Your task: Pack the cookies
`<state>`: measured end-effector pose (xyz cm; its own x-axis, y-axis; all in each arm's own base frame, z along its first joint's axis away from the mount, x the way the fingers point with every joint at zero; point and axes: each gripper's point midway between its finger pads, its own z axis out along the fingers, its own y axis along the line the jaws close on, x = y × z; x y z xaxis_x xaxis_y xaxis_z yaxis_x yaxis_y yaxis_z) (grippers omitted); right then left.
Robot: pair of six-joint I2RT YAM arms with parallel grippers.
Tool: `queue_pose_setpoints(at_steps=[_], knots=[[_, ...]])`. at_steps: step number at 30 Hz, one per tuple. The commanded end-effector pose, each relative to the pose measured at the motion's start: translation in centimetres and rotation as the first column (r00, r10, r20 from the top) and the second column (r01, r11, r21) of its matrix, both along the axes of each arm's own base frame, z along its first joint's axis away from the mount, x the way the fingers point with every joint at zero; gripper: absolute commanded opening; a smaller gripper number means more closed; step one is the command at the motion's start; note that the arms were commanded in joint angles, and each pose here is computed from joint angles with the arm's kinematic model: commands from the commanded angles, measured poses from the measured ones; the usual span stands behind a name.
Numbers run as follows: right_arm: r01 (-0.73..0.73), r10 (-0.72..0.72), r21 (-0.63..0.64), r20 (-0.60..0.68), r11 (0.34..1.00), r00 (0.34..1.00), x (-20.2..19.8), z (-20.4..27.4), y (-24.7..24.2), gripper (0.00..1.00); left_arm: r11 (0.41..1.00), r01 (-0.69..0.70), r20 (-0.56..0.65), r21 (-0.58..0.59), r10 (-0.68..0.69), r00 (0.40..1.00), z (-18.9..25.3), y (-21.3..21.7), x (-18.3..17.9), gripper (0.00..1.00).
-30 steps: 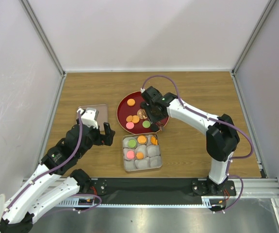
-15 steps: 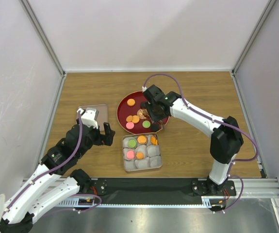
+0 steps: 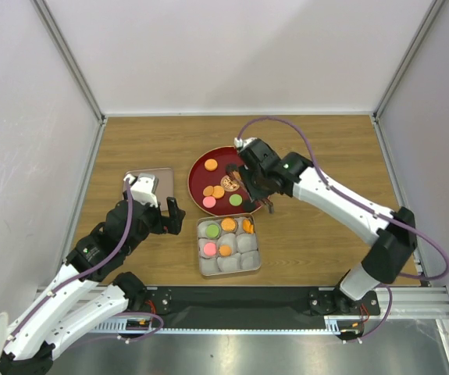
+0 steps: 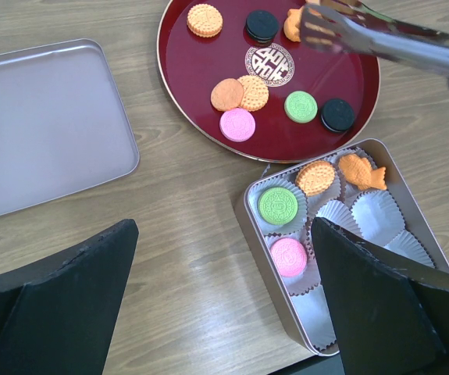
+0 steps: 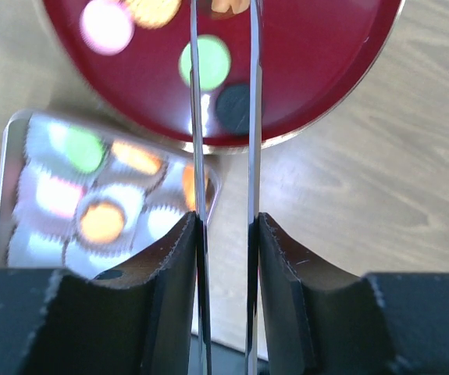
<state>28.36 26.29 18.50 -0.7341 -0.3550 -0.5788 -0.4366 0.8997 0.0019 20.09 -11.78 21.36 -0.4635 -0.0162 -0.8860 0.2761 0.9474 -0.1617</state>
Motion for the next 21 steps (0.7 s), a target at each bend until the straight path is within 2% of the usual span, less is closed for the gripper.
queue_pose_setpoints(at_steps=[1, 5, 12, 21], knots=[[-0.025, 0.025, 0.024, 0.017, 0.999, 1.000, -3.2, 2.4, -0.8, 0.29, 1.000, 0.006, 0.025, -0.025, -0.006, 1.000, 1.0, -0.4, 0.1, 1.00], [-0.105, 0.106, 0.068, -0.005, 0.992, 0.994, -8.2, 3.8, -1.1, 0.29, 1.000, 0.010, 0.026, -0.026, -0.009, 1.000, 1.0, -0.4, 0.1, 1.00], [-0.172, 0.180, 0.081, -0.102, 0.982, 0.978, -15.2, 3.1, -2.6, 0.30, 1.000, 0.014, 0.023, -0.025, -0.014, 1.000, 1.0, -0.5, 0.1, 1.00], [-0.188, 0.187, 0.008, -0.179, 0.982, 0.966, -18.3, -0.2, -3.7, 0.31, 1.000, 0.009, 0.023, -0.024, -0.009, 1.000, 1.0, -0.4, 0.2, 1.00]])
